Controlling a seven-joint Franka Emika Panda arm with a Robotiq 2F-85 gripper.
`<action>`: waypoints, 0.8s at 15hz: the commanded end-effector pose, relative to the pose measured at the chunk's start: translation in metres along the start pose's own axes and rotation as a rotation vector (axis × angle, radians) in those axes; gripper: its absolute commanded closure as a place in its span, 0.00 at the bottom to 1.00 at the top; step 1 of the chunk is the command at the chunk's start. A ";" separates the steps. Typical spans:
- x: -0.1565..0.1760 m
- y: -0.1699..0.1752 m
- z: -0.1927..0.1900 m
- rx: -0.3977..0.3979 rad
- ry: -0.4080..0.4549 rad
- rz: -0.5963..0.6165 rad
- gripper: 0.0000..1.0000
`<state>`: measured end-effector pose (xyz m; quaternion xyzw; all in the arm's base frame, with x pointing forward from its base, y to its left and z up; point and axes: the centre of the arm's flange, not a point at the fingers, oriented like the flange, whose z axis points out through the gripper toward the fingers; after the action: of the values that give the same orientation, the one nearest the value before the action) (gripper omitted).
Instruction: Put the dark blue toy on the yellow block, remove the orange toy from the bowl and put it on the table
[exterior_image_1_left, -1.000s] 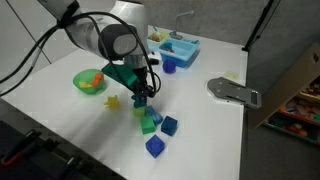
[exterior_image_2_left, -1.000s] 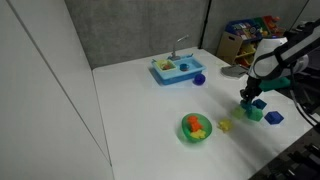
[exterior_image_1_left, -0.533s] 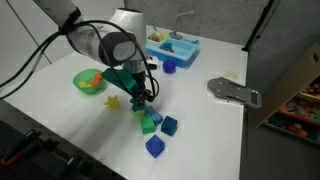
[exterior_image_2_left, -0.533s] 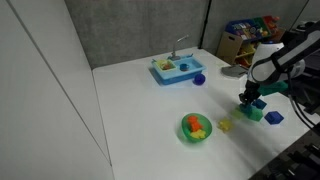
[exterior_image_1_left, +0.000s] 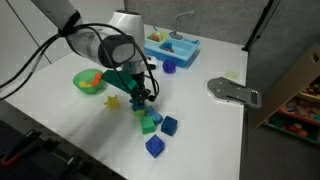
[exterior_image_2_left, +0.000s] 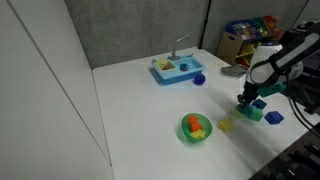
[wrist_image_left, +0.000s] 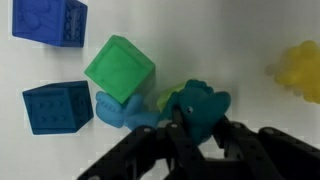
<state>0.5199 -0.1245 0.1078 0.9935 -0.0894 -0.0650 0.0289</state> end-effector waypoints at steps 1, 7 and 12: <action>-0.001 -0.001 -0.009 0.004 0.013 -0.022 0.37; -0.006 -0.011 -0.028 0.010 0.000 -0.018 0.00; -0.007 -0.023 -0.060 -0.010 -0.029 0.005 0.00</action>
<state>0.5271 -0.1072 0.1361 0.9935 -0.0818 -0.0742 0.0260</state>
